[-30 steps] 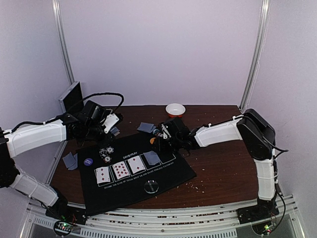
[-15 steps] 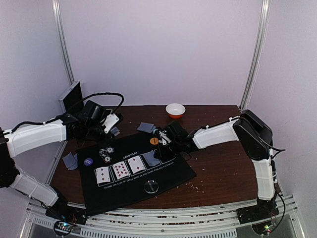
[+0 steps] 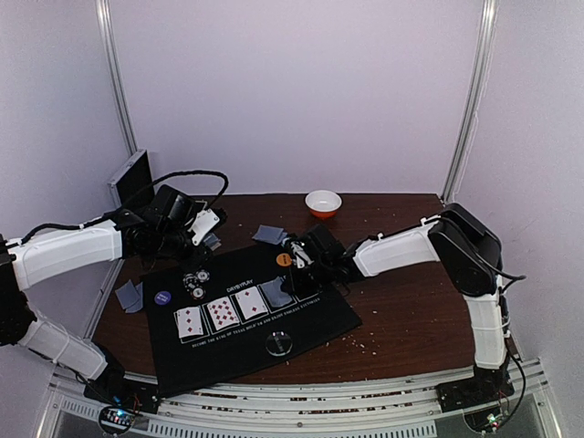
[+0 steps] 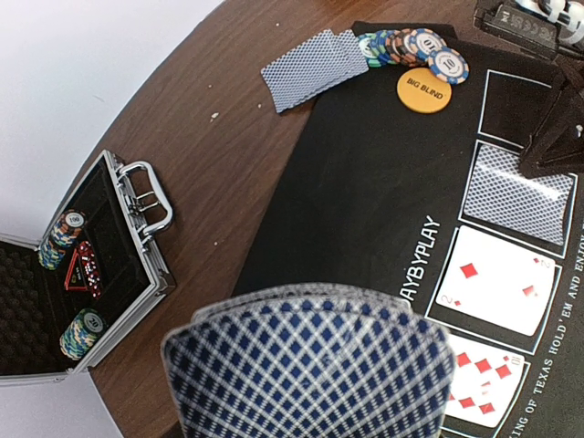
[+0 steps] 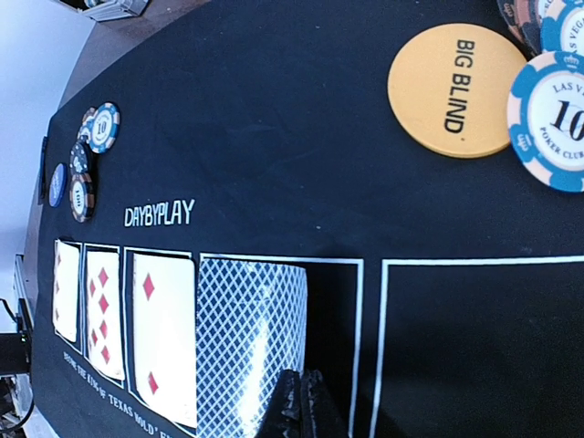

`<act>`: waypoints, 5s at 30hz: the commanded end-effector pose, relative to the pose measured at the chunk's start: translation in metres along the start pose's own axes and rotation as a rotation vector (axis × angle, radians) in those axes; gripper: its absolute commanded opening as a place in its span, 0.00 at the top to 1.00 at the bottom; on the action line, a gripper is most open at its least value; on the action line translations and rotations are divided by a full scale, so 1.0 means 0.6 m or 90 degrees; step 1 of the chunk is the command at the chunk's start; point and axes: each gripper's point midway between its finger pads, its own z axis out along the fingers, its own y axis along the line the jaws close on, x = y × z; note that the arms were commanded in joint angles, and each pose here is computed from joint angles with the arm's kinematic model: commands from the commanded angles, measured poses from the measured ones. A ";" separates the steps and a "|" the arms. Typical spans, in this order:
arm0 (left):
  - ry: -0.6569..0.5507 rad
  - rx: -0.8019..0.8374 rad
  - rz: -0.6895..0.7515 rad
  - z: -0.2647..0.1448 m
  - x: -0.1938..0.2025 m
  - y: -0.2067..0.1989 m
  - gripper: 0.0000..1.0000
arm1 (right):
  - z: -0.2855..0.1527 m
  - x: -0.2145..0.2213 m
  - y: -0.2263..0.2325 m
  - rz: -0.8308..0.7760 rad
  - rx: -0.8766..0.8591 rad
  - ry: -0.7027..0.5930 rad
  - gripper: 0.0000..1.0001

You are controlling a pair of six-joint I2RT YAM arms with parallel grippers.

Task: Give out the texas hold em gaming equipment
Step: Adjust the poker card in the community card area, then pick up the poker card from the face-down deck piles, then distribute the poker card in the community card area.

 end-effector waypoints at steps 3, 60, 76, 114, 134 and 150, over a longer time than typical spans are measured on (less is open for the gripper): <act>-0.041 -0.006 -0.001 -0.010 -0.022 0.007 0.54 | -0.010 -0.008 0.008 0.013 0.007 -0.028 1.00; -0.142 0.168 0.145 -0.054 -0.052 -0.139 0.55 | -0.126 -0.112 0.298 -0.072 -0.471 -0.060 0.34; -0.145 0.158 0.144 -0.057 -0.054 -0.133 0.57 | -0.097 -0.098 0.263 -0.101 -0.355 -0.028 0.59; -0.105 0.085 0.126 -0.037 -0.046 -0.101 0.57 | -0.288 -0.181 0.080 -0.056 0.011 -0.320 1.00; -0.103 0.079 0.124 -0.037 -0.044 -0.098 0.54 | -0.169 -0.015 -0.100 0.336 0.179 -0.396 1.00; -0.102 0.083 0.124 -0.037 -0.041 -0.100 0.54 | -0.113 0.044 -0.114 0.458 0.180 -0.340 1.00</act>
